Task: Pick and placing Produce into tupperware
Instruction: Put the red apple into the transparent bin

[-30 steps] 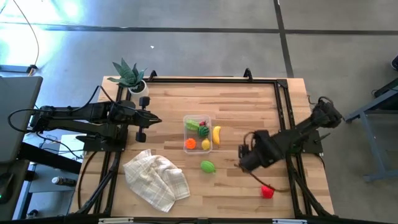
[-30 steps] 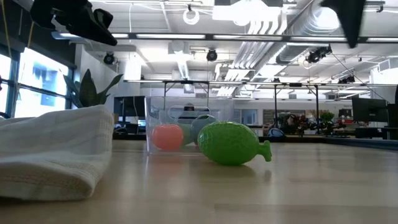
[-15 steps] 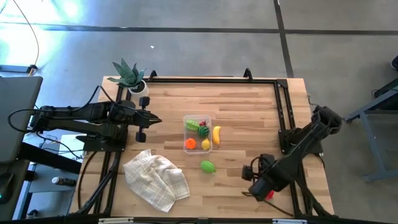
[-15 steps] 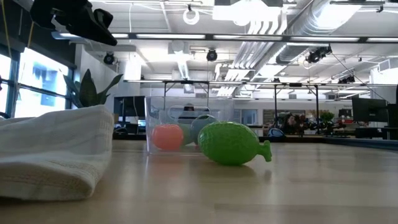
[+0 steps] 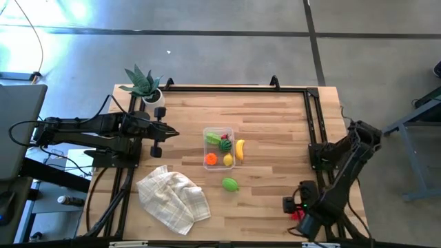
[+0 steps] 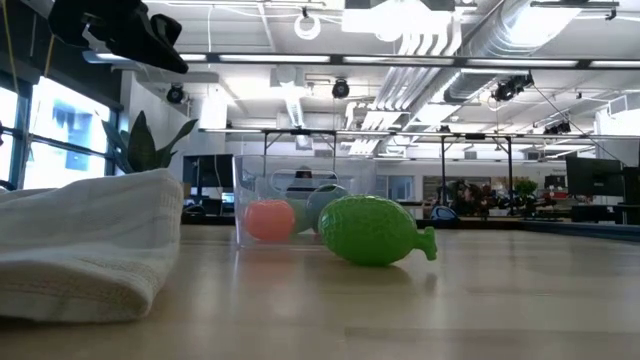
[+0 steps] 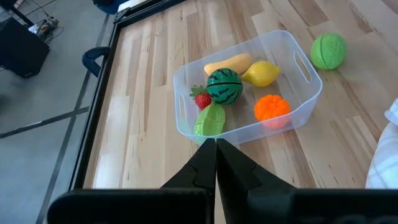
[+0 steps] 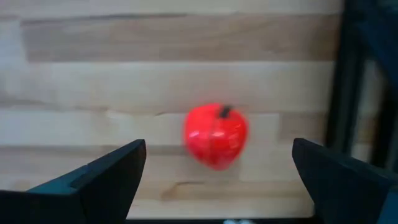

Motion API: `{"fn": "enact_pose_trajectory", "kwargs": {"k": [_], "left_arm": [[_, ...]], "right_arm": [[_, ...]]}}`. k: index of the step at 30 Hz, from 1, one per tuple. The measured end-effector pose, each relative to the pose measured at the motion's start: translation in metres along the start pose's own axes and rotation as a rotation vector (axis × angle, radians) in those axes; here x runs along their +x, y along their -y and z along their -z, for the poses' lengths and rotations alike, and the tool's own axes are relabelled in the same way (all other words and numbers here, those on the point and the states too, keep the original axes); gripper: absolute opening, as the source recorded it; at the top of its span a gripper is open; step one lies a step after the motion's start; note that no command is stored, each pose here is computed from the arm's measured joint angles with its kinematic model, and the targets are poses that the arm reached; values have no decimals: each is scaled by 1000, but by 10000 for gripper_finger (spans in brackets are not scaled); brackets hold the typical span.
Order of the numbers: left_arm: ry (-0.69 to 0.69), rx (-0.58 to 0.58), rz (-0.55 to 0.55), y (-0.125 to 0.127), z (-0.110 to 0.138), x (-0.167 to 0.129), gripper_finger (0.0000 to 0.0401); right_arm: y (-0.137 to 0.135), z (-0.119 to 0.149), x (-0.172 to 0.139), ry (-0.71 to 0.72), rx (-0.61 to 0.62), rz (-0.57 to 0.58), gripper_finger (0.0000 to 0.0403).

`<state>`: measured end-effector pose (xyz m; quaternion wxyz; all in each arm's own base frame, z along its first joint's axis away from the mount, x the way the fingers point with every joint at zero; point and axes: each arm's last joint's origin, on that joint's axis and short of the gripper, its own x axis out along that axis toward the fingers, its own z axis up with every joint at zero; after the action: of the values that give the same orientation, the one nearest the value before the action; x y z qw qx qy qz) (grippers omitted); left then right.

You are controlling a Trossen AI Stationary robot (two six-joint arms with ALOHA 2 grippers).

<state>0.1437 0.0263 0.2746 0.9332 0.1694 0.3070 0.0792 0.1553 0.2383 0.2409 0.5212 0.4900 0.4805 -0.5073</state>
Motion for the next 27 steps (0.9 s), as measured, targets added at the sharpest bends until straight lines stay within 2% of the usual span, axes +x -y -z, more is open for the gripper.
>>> {"fn": "enact_pose_trajectory", "kwargs": {"k": [5,8,12,15,27], "left_arm": [[0,0,0,0,0,0,3],[0,0,0,0,0,0,3],[0,0,0,0,0,0,3],[0,0,0,0,0,0,3],[0,0,0,0,0,0,3]], "right_arm": [[18,5,0,46,-31,20,394],[22,13,12,36,-63,6,394],[21,22,35,34,-55,-63,394],[19,24,41,46,-34,-104,394],[13,38,68,74,-22,-80,394]]}}
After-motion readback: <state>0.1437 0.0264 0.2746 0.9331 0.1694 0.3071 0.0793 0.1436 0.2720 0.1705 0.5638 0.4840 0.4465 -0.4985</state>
